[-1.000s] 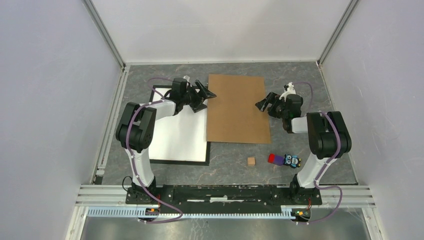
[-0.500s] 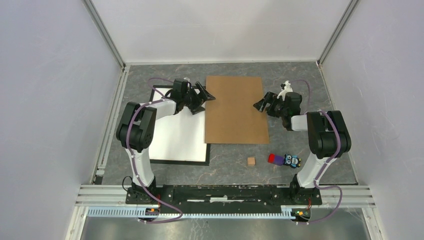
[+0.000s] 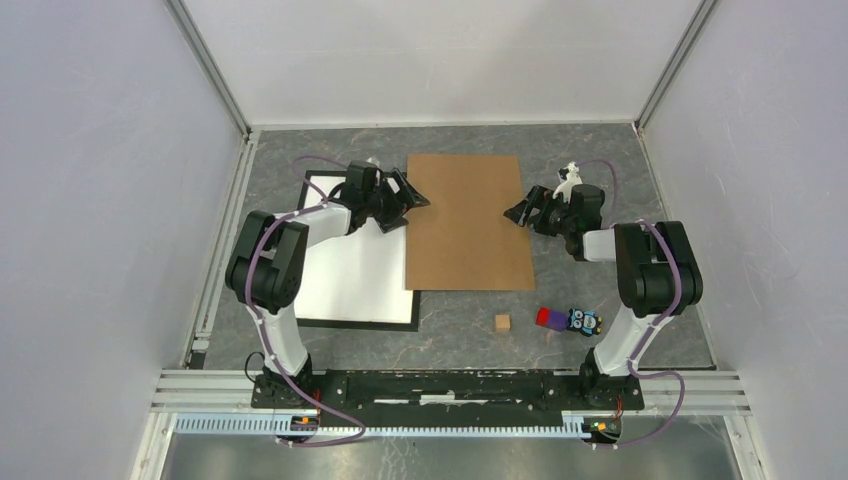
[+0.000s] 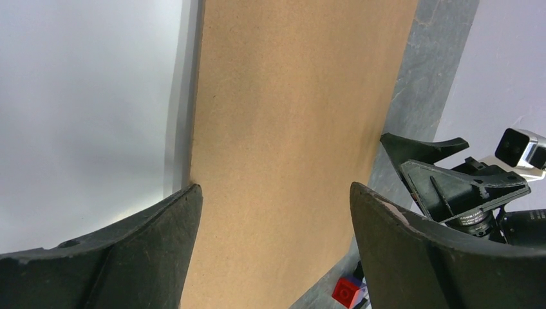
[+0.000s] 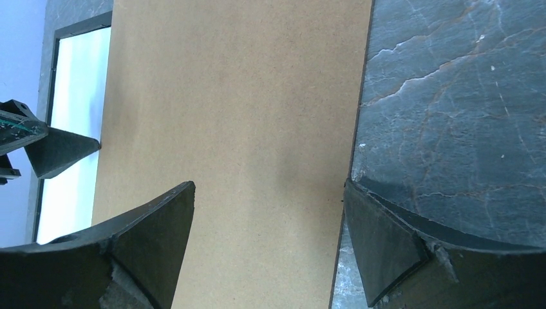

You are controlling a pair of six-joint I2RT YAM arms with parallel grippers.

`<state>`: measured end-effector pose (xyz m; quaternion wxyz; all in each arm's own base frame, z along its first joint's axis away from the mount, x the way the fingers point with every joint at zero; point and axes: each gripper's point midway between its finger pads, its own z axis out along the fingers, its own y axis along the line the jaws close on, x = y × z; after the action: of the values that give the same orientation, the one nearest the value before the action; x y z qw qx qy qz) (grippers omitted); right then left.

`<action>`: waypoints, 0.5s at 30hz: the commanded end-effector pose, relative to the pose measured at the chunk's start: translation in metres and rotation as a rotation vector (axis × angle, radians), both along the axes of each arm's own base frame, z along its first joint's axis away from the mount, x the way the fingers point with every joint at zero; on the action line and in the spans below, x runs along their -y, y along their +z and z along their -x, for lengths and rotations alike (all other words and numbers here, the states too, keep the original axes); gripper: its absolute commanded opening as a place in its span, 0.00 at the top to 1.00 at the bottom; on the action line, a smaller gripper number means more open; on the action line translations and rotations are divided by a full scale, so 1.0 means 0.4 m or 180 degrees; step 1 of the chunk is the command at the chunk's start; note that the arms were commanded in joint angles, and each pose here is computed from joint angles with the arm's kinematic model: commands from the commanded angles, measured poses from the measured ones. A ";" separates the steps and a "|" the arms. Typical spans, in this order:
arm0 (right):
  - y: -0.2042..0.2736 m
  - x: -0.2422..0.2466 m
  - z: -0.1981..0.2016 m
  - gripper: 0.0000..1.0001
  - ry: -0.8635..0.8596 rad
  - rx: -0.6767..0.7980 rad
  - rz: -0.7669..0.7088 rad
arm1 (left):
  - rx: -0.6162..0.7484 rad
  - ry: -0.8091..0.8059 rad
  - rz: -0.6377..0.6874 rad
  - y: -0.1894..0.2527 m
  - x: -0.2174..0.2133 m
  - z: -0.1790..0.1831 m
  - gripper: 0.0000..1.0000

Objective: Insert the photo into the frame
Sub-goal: Move the photo frame item to the center of the board.

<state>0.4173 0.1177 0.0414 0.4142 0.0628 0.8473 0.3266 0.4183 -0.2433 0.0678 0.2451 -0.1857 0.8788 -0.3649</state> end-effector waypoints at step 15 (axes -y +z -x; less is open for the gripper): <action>-0.047 0.023 0.020 0.09 0.0057 -0.0231 -0.0022 | 0.0265 0.0234 -0.0194 0.019 -0.045 -0.010 0.00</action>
<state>0.4150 0.1102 0.0409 0.4072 0.0642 0.8465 0.3370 0.4124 -0.2252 0.0728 0.2810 -0.2042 0.8755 -0.3358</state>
